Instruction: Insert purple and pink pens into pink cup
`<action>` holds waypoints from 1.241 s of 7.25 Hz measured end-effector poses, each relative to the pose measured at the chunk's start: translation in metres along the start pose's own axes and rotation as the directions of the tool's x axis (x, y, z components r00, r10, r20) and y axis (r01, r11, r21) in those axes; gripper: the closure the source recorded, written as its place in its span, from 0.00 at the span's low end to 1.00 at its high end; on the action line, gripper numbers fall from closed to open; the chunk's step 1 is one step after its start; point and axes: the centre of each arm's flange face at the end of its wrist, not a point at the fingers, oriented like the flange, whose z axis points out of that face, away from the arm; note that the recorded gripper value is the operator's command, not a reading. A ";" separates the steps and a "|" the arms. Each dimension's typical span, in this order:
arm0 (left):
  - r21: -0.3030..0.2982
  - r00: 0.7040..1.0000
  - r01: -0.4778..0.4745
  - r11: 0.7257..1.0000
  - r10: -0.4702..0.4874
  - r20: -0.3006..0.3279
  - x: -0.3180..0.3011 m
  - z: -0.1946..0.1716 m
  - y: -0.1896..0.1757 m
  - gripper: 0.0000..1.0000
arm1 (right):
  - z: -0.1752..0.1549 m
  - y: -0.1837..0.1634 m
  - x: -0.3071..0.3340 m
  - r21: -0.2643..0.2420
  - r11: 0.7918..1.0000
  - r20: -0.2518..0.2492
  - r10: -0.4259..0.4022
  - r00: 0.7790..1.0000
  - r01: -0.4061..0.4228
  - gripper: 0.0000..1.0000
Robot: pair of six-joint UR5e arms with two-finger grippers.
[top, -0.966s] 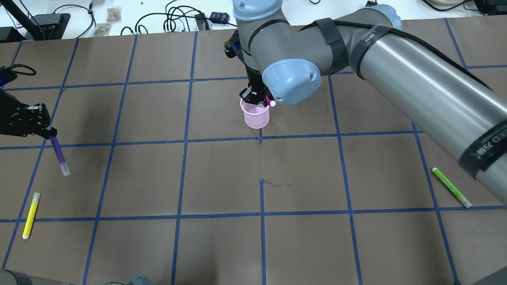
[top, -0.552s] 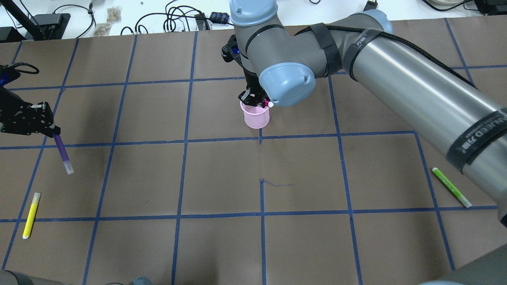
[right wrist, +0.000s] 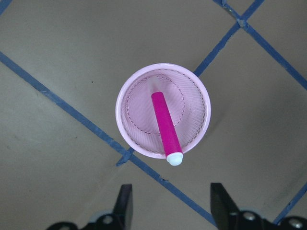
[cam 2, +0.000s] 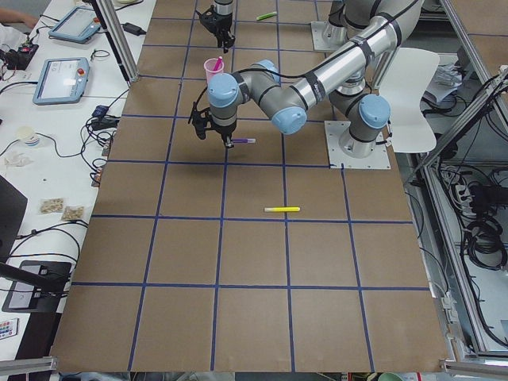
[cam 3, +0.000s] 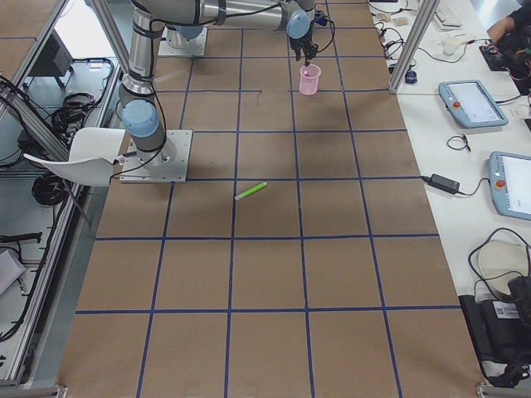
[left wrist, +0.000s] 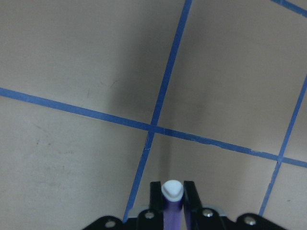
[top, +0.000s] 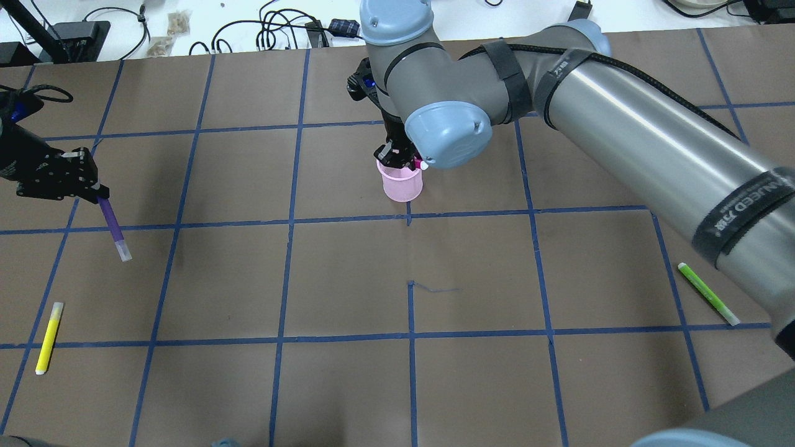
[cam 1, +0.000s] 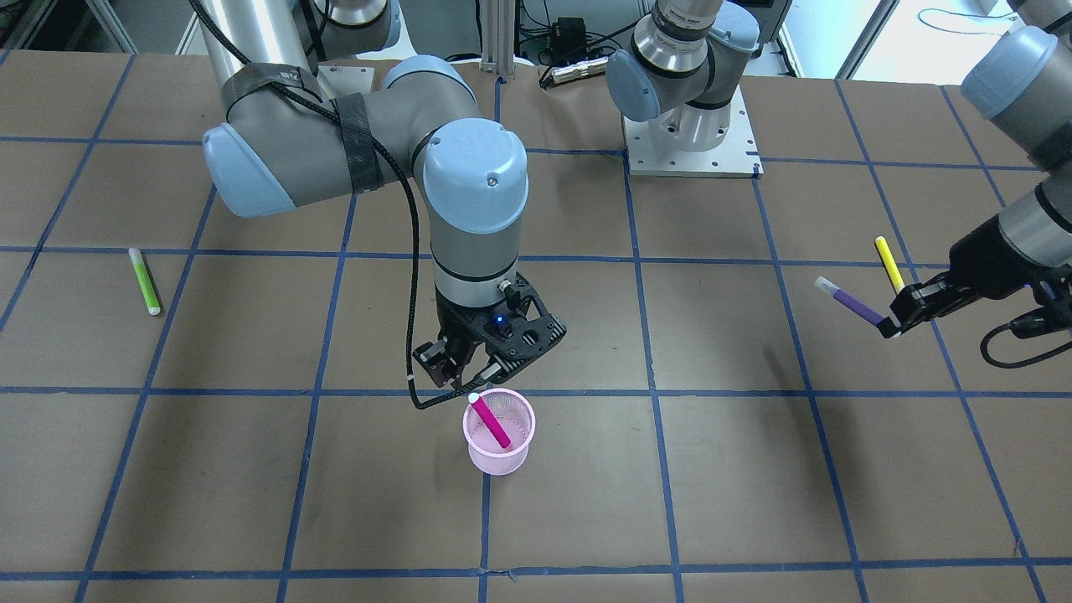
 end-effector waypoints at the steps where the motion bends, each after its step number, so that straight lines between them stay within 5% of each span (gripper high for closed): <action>1: 0.013 1.000 -0.015 1.000 0.015 0.004 0.016 -0.006 0.004 1.00 | -0.004 0.000 0.009 0.008 1.000 -0.001 0.010 1.000 -0.010 0.00; 3: 0.058 0.999 -0.050 0.997 0.049 0.020 0.071 -0.026 0.016 1.00 | -0.040 0.007 0.051 0.013 0.997 -0.001 0.070 0.998 -0.070 0.04; 5: 0.162 0.990 -0.130 0.978 0.119 0.073 0.151 -0.031 0.027 1.00 | -0.102 0.056 0.109 -0.040 0.983 0.016 0.180 0.984 -0.179 0.04; 8: 0.340 0.965 -0.242 0.909 0.189 0.181 0.297 -0.001 0.062 1.00 | -0.180 0.137 0.152 -0.051 0.926 0.023 0.375 0.927 -0.373 0.01; 9: 0.393 0.968 -0.242 0.887 0.191 0.165 0.329 0.008 0.073 1.00 | -0.185 0.144 0.154 -0.051 0.883 0.020 0.468 0.883 -0.467 0.00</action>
